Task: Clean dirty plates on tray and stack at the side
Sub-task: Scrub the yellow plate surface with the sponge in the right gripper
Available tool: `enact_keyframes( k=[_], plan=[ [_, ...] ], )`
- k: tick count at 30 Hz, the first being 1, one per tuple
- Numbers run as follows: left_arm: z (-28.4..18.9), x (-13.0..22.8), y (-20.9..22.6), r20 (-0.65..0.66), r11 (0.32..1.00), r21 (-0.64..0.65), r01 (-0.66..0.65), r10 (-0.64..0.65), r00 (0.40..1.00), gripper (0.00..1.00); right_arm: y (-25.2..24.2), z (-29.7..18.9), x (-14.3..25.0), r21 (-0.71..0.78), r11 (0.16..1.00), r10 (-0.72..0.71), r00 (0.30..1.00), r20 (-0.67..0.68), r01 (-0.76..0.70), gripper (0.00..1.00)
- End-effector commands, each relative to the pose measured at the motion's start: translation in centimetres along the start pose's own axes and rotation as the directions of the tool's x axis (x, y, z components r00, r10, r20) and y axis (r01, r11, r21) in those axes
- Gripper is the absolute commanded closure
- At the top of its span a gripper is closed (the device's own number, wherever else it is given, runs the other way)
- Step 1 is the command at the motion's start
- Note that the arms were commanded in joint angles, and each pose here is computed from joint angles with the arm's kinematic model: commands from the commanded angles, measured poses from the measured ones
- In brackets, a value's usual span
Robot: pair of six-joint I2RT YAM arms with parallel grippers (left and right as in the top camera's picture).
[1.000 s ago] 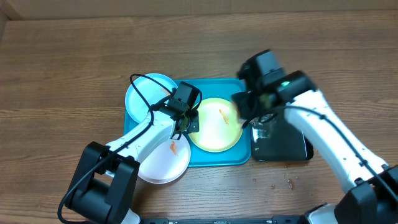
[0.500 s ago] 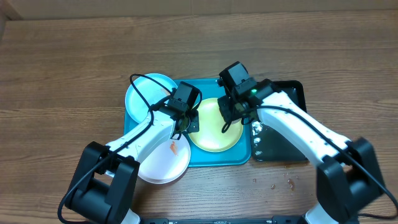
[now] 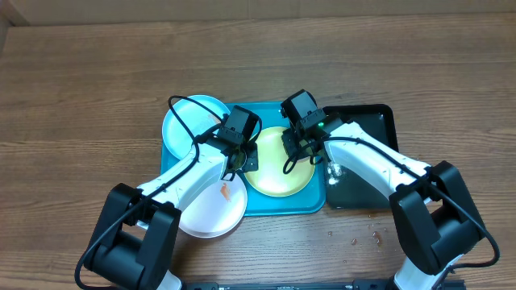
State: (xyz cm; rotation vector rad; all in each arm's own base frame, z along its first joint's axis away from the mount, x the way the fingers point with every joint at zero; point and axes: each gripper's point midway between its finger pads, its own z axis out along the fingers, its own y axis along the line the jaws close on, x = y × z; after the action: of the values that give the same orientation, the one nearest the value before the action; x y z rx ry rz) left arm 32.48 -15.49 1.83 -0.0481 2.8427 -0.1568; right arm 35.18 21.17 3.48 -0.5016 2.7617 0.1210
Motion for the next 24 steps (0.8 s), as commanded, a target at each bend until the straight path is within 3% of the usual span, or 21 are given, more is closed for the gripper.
enact_keyframes(
  k=[1,12,19,24],
  plan=[
    [0.5,0.6,0.5,-0.017,1.0,-0.023,-0.018,0.018,1.0,0.96,-0.4,0.8,0.8,0.019,1.0,0.003,1.0,-0.002,-0.003,0.96],
    [0.5,0.7,0.5,-0.021,1.0,-0.025,-0.019,0.018,1.0,0.96,-0.1,3.4,2.9,-0.023,1.0,0.008,0.999,0.039,-0.008,0.96],
    [0.5,0.7,0.5,-0.021,1.0,-0.025,-0.019,0.018,1.0,0.96,4.4,2.8,4.2,-0.289,0.957,-0.002,1.0,-0.025,-0.006,0.96],
    [0.5,0.7,0.5,-0.021,1.0,-0.025,-0.019,0.019,1.0,0.96,6.1,2.2,4.5,-0.388,0.922,-0.011,0.999,-0.045,-0.007,0.96]
  ],
)
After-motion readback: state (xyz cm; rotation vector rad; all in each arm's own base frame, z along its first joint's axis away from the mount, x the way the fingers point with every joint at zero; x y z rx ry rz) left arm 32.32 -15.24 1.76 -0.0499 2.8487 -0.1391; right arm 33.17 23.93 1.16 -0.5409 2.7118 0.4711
